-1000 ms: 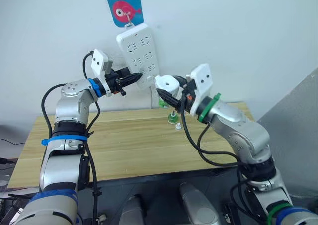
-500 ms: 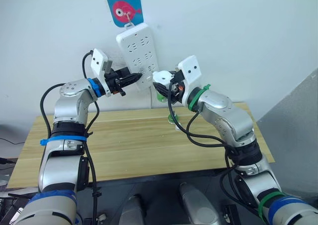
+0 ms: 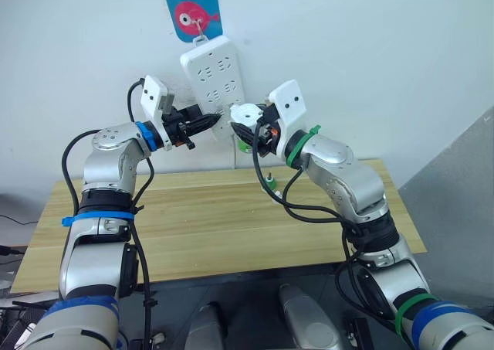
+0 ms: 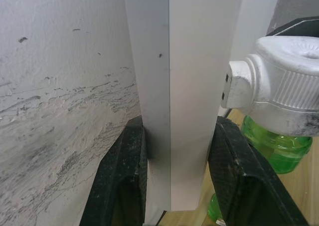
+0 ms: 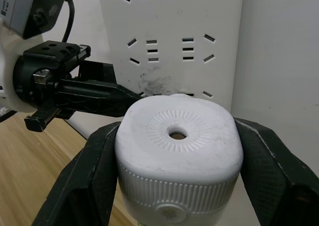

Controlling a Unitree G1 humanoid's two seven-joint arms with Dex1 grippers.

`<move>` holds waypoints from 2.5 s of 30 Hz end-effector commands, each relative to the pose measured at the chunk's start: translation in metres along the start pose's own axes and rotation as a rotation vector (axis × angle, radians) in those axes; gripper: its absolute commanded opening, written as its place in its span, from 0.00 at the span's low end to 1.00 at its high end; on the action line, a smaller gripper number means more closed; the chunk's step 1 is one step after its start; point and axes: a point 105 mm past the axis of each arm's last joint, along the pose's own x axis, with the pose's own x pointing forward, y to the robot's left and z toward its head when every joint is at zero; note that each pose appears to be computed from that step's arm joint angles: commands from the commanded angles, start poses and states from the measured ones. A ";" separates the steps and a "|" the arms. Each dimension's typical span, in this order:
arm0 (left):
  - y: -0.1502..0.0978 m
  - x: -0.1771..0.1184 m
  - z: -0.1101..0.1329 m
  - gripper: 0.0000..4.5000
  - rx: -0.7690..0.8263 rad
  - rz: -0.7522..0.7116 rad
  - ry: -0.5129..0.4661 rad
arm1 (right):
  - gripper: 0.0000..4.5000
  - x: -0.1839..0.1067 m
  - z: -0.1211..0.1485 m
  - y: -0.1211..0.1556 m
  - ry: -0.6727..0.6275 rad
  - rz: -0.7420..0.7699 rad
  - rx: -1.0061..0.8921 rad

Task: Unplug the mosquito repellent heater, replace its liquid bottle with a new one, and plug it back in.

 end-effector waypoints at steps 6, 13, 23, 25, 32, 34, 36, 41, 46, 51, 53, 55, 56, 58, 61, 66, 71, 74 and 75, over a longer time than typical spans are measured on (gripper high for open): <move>0.007 -0.005 0.009 0.30 0.039 0.049 -0.005 | 0.67 -0.001 0.024 -0.004 -0.083 -0.019 -0.037; 0.005 -0.004 0.009 0.30 0.036 0.043 -0.004 | 0.67 0.001 0.026 -0.005 -0.097 -0.042 -0.045; 0.000 -0.003 0.008 0.30 0.024 0.013 -0.004 | 0.67 0.012 0.024 -0.003 -0.094 -0.022 -0.012; -0.001 -0.003 0.008 0.30 0.023 0.011 -0.004 | 0.67 0.015 0.022 -0.005 -0.093 -0.023 -0.001; -0.007 -0.004 0.008 0.30 -0.001 -0.021 -0.003 | 0.67 0.023 0.019 -0.009 -0.098 -0.010 0.010; -0.008 -0.004 0.009 0.30 -0.008 -0.024 -0.006 | 0.67 0.026 0.019 -0.010 -0.102 -0.009 0.009; -0.010 -0.003 0.010 0.30 -0.022 -0.033 -0.010 | 0.67 0.029 0.018 -0.010 -0.104 -0.004 0.008; -0.012 -0.003 0.010 0.30 -0.038 -0.041 -0.010 | 0.67 0.034 0.016 -0.008 -0.106 0.010 0.015; -0.003 -0.007 0.008 0.30 -0.012 0.013 0.004 | 0.67 0.033 0.016 -0.007 -0.109 0.023 0.024; 0.005 -0.011 0.007 0.30 0.014 0.053 0.009 | 1.00 0.025 0.014 -0.012 -0.101 0.008 0.012; 0.010 -0.012 0.007 0.29 0.023 0.073 0.010 | 1.00 0.018 0.012 -0.013 -0.082 0.012 -0.011; 0.012 -0.014 0.007 0.29 0.032 0.083 0.016 | 1.00 0.010 0.011 -0.014 -0.073 0.016 -0.020; 0.015 -0.016 0.007 0.29 0.042 0.099 0.016 | 1.00 0.004 0.010 -0.012 -0.068 0.028 -0.023; 0.019 -0.019 0.008 0.29 0.060 0.127 0.019 | 1.00 -0.007 0.011 -0.006 -0.061 0.060 -0.021; 0.026 -0.023 0.009 0.29 0.071 0.153 0.021 | 1.00 -0.026 0.014 0.006 -0.055 0.121 -0.002; 0.039 -0.031 0.012 0.50 0.118 0.228 0.034 | 1.00 -0.043 0.011 0.017 -0.025 0.166 0.005; 0.050 -0.043 0.015 0.84 0.159 0.295 0.040 | 1.00 -0.047 0.010 0.021 -0.018 0.176 0.011; 0.054 -0.056 0.014 0.99 0.177 0.324 0.055 | 1.00 -0.048 0.012 0.025 -0.024 0.194 0.012; 0.054 -0.060 0.013 0.99 0.176 0.329 0.060 | 1.00 -0.048 0.012 0.027 -0.026 0.204 0.010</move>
